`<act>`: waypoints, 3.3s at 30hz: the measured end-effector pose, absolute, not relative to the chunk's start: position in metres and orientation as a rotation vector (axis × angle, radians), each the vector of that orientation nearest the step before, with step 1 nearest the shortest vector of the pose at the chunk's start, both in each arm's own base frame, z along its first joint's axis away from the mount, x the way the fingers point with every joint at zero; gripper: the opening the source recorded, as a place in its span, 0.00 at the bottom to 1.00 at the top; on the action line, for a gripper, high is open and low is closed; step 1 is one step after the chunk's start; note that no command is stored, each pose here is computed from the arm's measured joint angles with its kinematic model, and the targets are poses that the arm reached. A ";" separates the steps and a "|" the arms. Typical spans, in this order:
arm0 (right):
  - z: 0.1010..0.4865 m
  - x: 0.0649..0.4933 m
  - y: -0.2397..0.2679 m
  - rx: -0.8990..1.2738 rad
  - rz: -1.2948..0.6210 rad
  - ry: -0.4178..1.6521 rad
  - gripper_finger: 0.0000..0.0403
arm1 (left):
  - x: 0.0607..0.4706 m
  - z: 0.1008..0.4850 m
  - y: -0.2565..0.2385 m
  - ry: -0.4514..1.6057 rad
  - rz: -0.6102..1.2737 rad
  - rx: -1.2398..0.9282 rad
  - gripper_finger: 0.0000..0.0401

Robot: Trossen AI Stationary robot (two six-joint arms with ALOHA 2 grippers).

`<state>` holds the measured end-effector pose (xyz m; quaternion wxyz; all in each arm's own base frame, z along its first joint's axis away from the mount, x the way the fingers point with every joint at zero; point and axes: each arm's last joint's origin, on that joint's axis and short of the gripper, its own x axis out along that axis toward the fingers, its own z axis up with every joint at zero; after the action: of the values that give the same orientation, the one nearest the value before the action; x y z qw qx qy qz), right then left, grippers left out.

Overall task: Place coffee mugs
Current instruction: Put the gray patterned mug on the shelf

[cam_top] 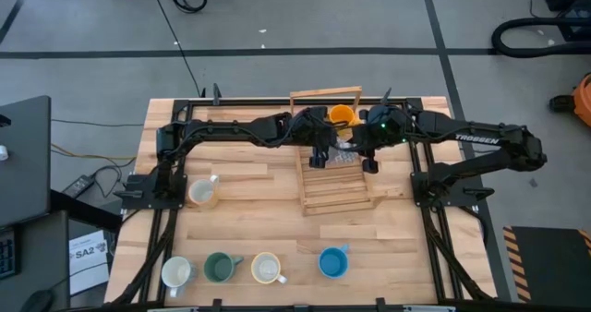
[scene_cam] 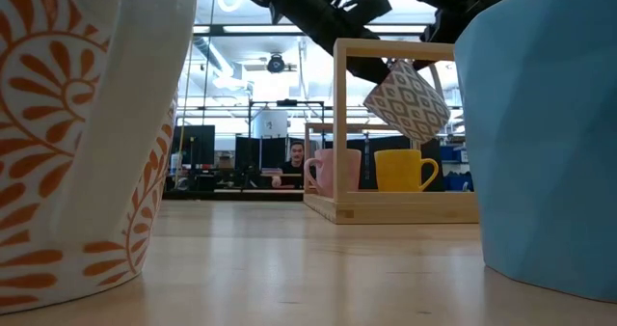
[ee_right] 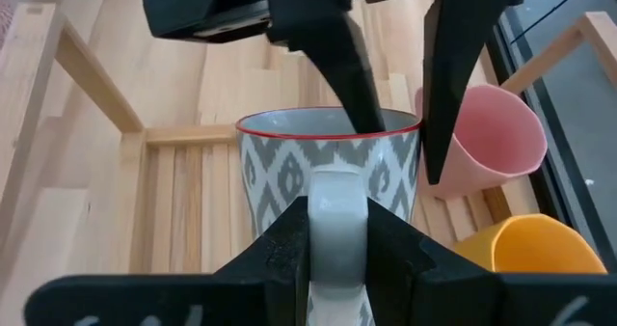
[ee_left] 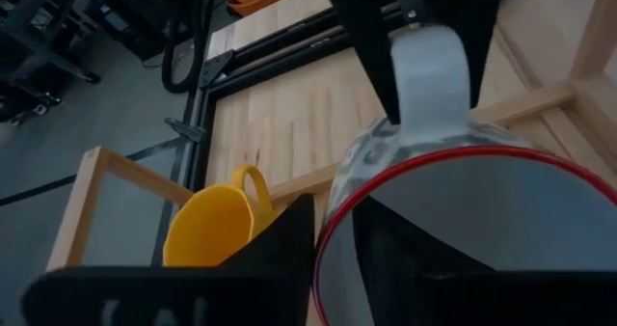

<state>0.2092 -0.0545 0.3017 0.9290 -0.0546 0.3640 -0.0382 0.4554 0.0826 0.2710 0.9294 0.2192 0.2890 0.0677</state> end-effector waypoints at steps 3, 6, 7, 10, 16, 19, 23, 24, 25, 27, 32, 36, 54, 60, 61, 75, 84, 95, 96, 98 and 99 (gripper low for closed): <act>0.302 0.208 -0.058 -0.103 -0.068 0.737 0.19 | 0.456 0.271 0.082 0.591 0.139 0.450 0.25; 0.302 0.207 -0.062 -0.099 -0.071 0.735 0.19 | 0.455 0.271 0.083 0.600 0.168 0.458 0.27; 0.302 0.207 -0.063 -0.102 -0.075 0.735 0.19 | 0.455 0.271 0.083 0.606 0.186 0.463 0.27; 0.303 0.205 -0.065 -0.115 -0.079 0.736 0.19 | 0.455 0.271 0.085 0.622 0.253 0.481 0.27; 0.302 0.203 -0.072 -0.109 -0.073 0.736 0.19 | 0.454 0.272 0.087 0.638 0.319 0.498 0.27; 0.301 0.200 -0.076 -0.107 -0.072 0.727 0.19 | 0.454 0.272 0.084 0.638 0.314 0.502 0.27; 0.288 0.190 -0.080 -0.096 -0.080 0.684 0.19 | 0.453 0.275 0.082 0.633 0.314 0.504 0.27; 0.286 0.187 -0.080 -0.097 -0.086 0.669 0.19 | 0.452 0.278 0.082 0.630 0.315 0.504 0.27; 0.283 0.184 -0.081 -0.101 -0.098 0.653 0.19 | 0.450 0.280 0.081 0.633 0.314 0.504 0.27; 0.278 0.178 -0.083 -0.106 -0.119 0.620 0.19 | 0.449 0.284 0.081 0.613 0.320 0.504 0.27; 0.262 0.167 -0.087 -0.125 -0.150 0.502 0.19 | 0.445 0.296 0.080 0.580 0.330 0.500 0.27; 0.243 0.163 -0.091 -0.134 -0.189 0.418 0.19 | 0.443 0.302 0.080 0.560 0.336 0.500 0.27; 0.192 0.144 -0.103 -0.124 -0.242 0.279 0.19 | 0.440 0.305 0.081 0.565 0.362 0.503 0.27; 0.176 0.133 -0.105 -0.076 -0.271 0.240 0.20 | 0.440 0.306 0.081 0.562 0.363 0.503 0.27; 0.173 0.132 -0.104 -0.069 -0.275 0.232 0.20 | 0.440 0.306 0.081 0.562 0.363 0.503 0.27; 0.149 0.123 -0.101 -0.029 -0.303 0.198 0.20 | 0.441 0.306 0.080 0.560 0.362 0.503 0.27; 0.137 0.129 -0.107 0.005 -0.308 0.233 0.20 | 0.441 0.306 0.080 0.560 0.362 0.503 0.27; 0.133 0.131 -0.110 -0.007 -0.308 0.244 0.20 | 0.441 0.306 0.080 0.560 0.362 0.503 0.27; 0.133 0.131 -0.110 -0.006 -0.308 0.244 0.20 | 0.441 0.306 0.080 0.560 0.362 0.503 0.27; 0.133 0.131 -0.110 -0.006 -0.312 0.245 0.20 | 0.441 0.306 0.080 0.560 0.362 0.503 0.27; 0.133 0.131 -0.110 -0.006 -0.316 0.246 0.20 | 0.441 0.306 0.080 0.560 0.362 0.502 0.27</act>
<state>0.1308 -0.1099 0.1332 0.9800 -0.0029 0.1223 -0.1571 0.4405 0.0803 0.3058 0.9141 0.2440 0.2719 0.1760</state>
